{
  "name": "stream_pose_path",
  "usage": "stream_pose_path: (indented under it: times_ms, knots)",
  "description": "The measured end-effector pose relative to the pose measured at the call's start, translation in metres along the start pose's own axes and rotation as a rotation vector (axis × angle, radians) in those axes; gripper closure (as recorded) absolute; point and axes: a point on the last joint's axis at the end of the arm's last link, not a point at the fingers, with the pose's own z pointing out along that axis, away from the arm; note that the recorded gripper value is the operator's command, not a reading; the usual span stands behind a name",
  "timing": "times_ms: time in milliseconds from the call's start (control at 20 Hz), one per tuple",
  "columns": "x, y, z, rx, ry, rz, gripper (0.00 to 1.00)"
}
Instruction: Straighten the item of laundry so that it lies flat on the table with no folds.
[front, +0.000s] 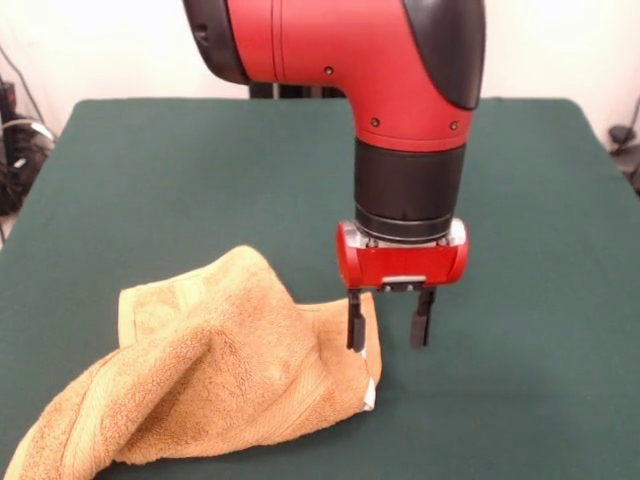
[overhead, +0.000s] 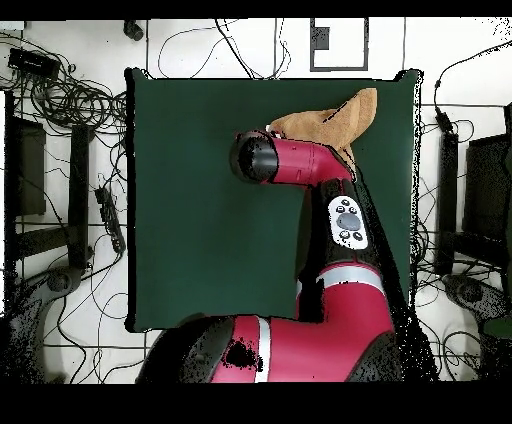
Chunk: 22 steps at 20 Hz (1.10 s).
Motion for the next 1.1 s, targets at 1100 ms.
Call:
stream_pose_path:
  times_ms: [1100]
  knots:
    - [0.025,-0.020,0.036,-0.019,0.023,0.051,0.00]
